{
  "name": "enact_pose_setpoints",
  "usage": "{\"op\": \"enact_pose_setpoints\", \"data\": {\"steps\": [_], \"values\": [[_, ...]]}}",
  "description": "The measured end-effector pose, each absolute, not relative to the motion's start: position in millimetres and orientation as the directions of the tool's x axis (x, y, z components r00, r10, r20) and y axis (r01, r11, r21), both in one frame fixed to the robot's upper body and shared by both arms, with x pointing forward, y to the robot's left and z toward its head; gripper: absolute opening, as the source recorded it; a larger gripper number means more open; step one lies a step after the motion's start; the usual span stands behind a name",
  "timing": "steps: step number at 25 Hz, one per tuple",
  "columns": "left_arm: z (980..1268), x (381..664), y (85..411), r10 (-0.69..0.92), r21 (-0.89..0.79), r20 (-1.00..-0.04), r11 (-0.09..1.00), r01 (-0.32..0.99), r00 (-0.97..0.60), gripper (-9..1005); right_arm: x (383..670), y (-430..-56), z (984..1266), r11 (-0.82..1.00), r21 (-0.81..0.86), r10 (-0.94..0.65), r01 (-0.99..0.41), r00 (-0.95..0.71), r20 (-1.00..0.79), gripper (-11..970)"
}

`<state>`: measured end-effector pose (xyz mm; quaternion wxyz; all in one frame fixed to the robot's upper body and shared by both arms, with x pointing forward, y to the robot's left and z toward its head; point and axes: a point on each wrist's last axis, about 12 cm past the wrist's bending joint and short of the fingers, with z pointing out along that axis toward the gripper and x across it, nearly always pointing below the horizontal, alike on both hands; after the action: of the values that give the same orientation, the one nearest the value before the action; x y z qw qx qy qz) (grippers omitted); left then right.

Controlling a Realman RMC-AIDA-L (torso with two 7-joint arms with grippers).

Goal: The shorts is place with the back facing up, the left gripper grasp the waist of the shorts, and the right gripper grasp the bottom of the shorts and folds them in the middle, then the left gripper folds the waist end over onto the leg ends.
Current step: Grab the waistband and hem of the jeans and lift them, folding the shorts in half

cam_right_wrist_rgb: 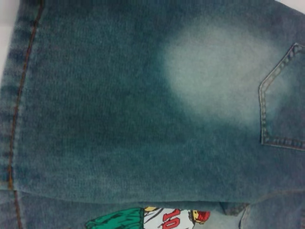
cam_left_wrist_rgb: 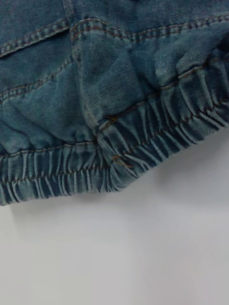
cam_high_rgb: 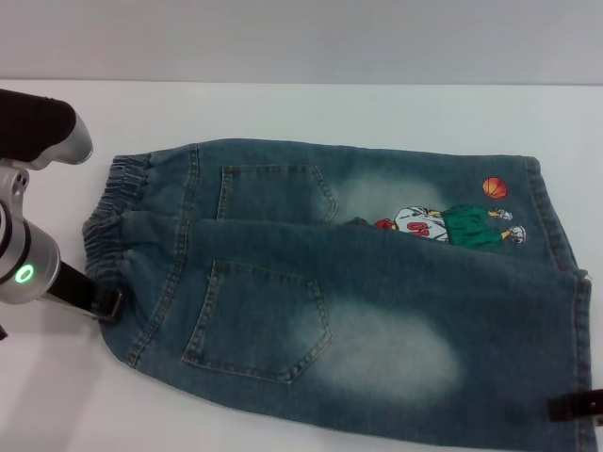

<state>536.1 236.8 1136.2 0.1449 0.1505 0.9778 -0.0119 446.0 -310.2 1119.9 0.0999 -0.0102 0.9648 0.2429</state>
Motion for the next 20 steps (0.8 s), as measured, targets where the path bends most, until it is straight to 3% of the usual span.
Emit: {"op": "enact_pose_setpoints", "data": {"steps": [20], "values": [[1137.5,537.3,235.5,0.297,0.022,-0.289,0.953,0.304,-0.91,233,438.1,-306.7,1109.7,0.873,0.485,0.018,-0.056,-0.989,-0.146,657]]}}
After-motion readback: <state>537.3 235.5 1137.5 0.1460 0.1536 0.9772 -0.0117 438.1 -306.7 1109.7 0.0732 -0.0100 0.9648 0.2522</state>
